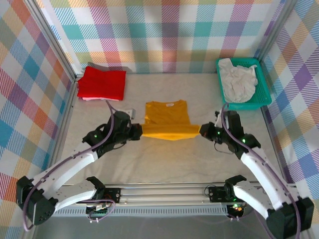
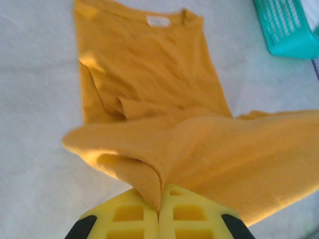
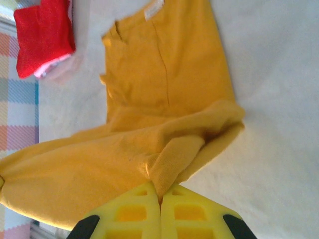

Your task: Fold and stack the t-shirts

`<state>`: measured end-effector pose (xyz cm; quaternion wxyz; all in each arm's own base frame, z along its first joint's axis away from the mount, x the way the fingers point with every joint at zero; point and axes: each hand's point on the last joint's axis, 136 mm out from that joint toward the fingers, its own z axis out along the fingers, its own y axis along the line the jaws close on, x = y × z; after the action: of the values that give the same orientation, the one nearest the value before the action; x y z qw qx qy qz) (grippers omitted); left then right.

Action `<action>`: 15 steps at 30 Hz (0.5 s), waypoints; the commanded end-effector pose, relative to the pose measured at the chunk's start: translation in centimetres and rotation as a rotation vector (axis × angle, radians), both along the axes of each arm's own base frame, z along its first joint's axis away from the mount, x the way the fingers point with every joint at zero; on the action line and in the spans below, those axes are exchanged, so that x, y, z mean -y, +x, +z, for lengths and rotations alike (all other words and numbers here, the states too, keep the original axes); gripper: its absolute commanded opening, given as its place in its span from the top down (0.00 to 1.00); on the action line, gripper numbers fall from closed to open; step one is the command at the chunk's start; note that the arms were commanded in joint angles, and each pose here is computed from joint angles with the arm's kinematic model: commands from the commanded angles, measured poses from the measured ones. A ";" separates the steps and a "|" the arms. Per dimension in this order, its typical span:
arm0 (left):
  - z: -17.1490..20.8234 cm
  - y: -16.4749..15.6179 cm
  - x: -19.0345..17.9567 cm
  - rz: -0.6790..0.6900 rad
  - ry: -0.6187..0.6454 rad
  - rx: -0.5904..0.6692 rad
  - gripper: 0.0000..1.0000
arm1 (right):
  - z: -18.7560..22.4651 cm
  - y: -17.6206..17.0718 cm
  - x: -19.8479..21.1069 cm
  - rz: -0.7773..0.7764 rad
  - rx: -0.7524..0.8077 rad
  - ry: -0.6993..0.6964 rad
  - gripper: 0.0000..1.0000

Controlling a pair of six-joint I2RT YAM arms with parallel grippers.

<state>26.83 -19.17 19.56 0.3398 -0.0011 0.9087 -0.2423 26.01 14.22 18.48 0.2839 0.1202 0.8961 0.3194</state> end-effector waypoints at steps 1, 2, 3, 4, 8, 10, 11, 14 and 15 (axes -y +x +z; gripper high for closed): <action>0.9 4.0 -1.0 0.036 0.023 0.072 1.00 | 2.5 4.6 0.3 -0.033 0.133 -0.068 1.00; 0.8 5.2 -1.3 0.053 0.025 0.073 1.00 | 2.8 5.9 0.1 -0.034 0.153 -0.078 1.00; 1.0 6.3 -1.5 0.055 0.015 0.079 1.00 | 3.1 7.2 0.0 -0.044 0.173 -0.094 1.00; 0.9 7.2 -1.7 0.060 0.013 0.077 1.00 | 3.3 8.2 0.1 -0.057 0.175 -0.101 1.00; 0.4 11.4 -1.5 0.038 0.041 0.075 1.00 | 2.3 11.7 0.1 -0.076 0.168 -0.121 1.00; -0.2 12.8 -1.3 0.031 0.053 0.065 1.00 | 1.5 13.0 0.1 -0.078 0.151 -0.116 1.00; -0.7 13.4 -1.2 0.029 0.060 0.060 1.00 | 1.1 13.6 0.0 -0.080 0.141 -0.119 1.00; -2.4 14.8 -1.3 0.033 0.076 0.027 1.00 | 0.3 15.1 0.0 -0.087 0.118 -0.127 1.00; -2.9 15.3 -1.3 0.034 0.080 0.014 1.00 | 0.0 15.6 0.0 -0.090 0.111 -0.128 1.00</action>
<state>40.50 -18.35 16.77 0.3430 -0.0099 0.9159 -0.2081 39.30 14.72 16.91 0.3184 0.1263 0.9024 0.2616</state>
